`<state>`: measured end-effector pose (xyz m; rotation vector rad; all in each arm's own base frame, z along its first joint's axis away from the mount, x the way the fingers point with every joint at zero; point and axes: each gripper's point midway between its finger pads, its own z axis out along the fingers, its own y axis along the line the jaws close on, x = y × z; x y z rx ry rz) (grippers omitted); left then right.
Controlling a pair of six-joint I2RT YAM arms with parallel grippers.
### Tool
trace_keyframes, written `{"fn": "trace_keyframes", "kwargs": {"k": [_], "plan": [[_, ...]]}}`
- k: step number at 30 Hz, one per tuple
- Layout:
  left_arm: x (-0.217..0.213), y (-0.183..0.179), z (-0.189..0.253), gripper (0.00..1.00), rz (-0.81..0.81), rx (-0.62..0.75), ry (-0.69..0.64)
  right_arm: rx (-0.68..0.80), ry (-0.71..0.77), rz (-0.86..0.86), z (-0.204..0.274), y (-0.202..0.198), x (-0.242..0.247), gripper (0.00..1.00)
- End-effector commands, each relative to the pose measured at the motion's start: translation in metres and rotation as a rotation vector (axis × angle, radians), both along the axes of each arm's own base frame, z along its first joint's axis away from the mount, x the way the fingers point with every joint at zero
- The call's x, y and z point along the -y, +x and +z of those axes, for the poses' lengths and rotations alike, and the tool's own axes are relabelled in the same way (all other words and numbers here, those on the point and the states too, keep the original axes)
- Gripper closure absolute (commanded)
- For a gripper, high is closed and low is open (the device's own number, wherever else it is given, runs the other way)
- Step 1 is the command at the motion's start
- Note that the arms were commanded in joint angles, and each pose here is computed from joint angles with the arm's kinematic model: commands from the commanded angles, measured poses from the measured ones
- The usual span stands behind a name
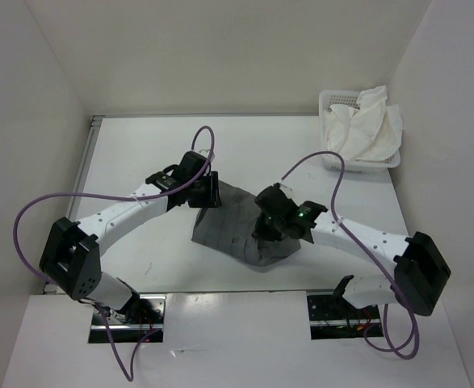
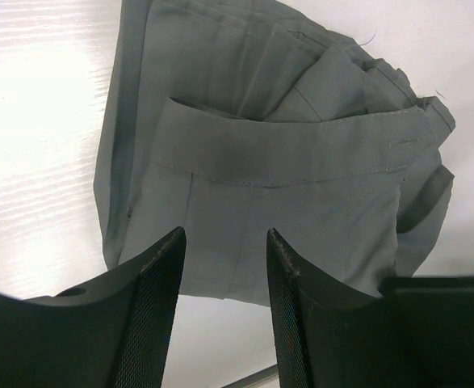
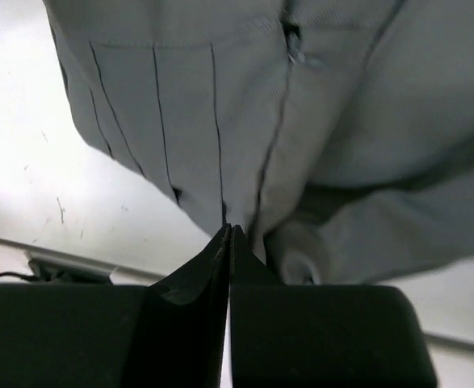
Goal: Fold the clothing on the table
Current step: Fold the skirt
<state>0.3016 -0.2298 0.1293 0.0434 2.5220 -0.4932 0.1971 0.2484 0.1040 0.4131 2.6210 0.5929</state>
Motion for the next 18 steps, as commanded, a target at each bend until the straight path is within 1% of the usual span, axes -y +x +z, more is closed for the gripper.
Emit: {"fn": "trace_keyframes", "kwargs": {"k": [1, 3, 4, 7, 8, 11, 12, 13, 14, 15, 16, 18], "plan": [[0.006, 0.007, 0.016, 0.48, -0.008, 0.044, -0.032, 0.126, 0.039, -0.005, 0.01, 0.036, -0.016, 0.99], [0.006, 0.007, 0.017, 0.48, -0.001, 0.041, -0.037, 0.078, -0.013, -0.014, -0.018, 0.031, -0.005, 0.99], [0.005, 0.005, 0.013, 0.48, -0.001, 0.033, -0.032, 0.021, -0.051, -0.035, -0.042, 0.022, 0.004, 0.99], [0.004, 0.003, 0.009, 0.48, -0.001, 0.025, -0.026, -0.065, -0.085, -0.048, -0.074, 0.003, 0.016, 0.99], [0.002, 0.002, 0.006, 0.48, -0.001, 0.018, -0.021, -0.112, -0.117, -0.05, -0.093, -0.01, 0.027, 0.99], [0.003, 0.003, 0.007, 0.48, -0.001, 0.025, -0.026, -0.183, -0.134, -0.059, -0.114, -0.026, 0.035, 0.99], [0.003, 0.003, 0.007, 0.48, -0.001, 0.025, -0.026, -0.181, -0.137, -0.029, -0.114, -0.033, 0.03, 0.99], [0.003, 0.003, 0.01, 0.48, -0.001, 0.033, -0.032, -0.174, -0.156, -0.036, -0.112, -0.033, 0.031, 0.99], [0.002, 0.001, 0.007, 0.48, -0.001, 0.025, -0.026, -0.158, -0.159, -0.032, -0.105, -0.03, 0.028, 0.99], [0.001, 0.002, 0.011, 0.46, 0.005, 0.038, -0.027, -0.157, -0.193, -0.021, -0.097, -0.035, 0.03, 0.99], [0.001, 0.002, 0.011, 0.45, 0.005, 0.038, -0.027, -0.077, -0.183, -0.03, -0.07, -0.016, 0.019, 0.99], [0.0, 0.002, 0.017, 0.43, 0.005, 0.053, -0.037, 0.026, -0.136, -0.049, -0.023, 0.001, 0.014, 0.99]]}}
